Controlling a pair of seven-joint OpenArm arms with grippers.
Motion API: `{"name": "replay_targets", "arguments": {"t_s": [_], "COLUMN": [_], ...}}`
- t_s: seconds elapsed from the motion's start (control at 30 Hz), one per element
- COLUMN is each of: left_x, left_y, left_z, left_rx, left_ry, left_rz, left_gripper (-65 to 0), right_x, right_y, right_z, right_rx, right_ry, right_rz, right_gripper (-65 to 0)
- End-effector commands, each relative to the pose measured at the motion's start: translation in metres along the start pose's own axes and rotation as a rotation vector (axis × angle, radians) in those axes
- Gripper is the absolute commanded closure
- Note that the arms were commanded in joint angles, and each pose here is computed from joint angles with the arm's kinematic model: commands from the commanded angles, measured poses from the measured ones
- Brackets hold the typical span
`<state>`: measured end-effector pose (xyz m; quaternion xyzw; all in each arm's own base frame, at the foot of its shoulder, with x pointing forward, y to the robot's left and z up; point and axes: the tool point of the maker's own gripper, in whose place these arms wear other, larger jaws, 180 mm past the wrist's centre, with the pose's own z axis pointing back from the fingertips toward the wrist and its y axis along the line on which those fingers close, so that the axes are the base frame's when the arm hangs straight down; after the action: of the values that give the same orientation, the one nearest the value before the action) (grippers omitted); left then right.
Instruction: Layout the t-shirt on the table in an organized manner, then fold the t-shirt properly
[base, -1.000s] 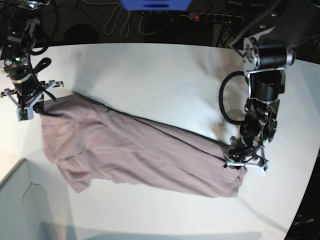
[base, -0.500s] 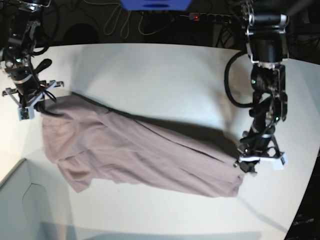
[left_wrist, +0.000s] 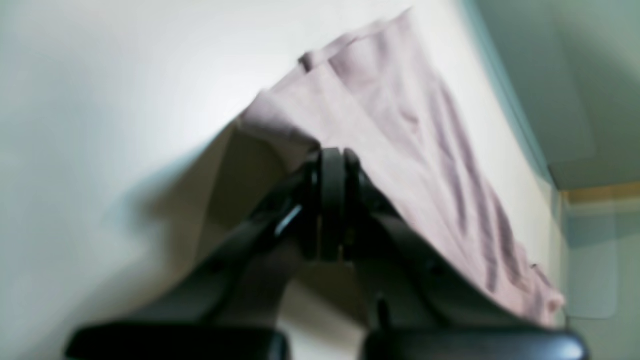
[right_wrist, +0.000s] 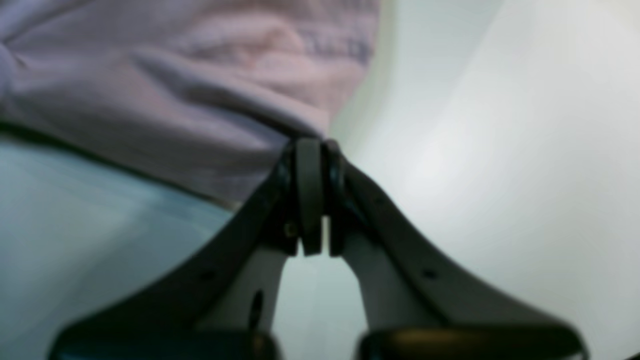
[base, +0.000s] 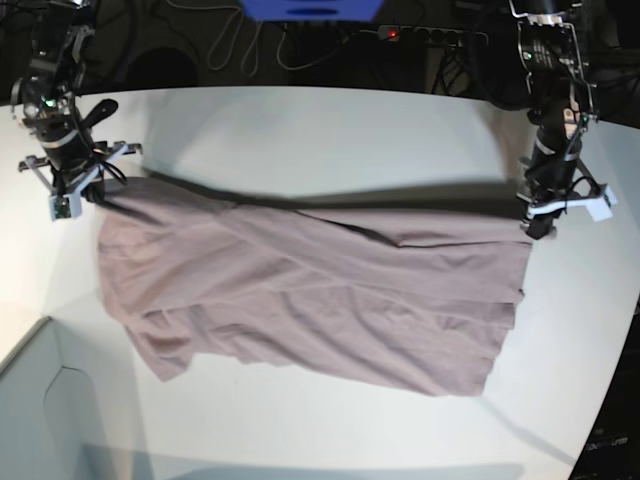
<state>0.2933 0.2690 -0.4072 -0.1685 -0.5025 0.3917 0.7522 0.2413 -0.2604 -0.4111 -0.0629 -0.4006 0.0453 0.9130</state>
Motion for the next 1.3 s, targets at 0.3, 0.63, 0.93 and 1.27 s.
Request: {"name": "replay_targets", "arguments": {"t_s": [0.3,0.63,0.93,1.27], "left_x": [0.003,0.046,0.024,0.008], "left_y": [0.011,-0.012,0.004,0.012], "left_z": [0.019,-0.009,-0.056,-0.079], "left_rx": [0.011,-0.027,0.087,0.144], "left_ry": [-0.011,-0.115,-0.026,0.041], "left_rz": [-0.026,0.004,-0.154,-0.218], "left_gripper": [-31.1,-31.6,-31.5,-31.5], "right_x": [-0.003,-0.003,-0.002,0.0], "right_y": [0.006,0.007,0.006,0.006], "right_z": [0.005,0.005,0.005,0.004], "right_rx": [0.006,0.008,0.007,0.006], "right_ry": [-0.017,-0.017,-0.017,-0.021], "right_rz": [-0.024,-0.025,-0.023,-0.023], "right_gripper": [0.0,0.0,0.0,0.0]}}
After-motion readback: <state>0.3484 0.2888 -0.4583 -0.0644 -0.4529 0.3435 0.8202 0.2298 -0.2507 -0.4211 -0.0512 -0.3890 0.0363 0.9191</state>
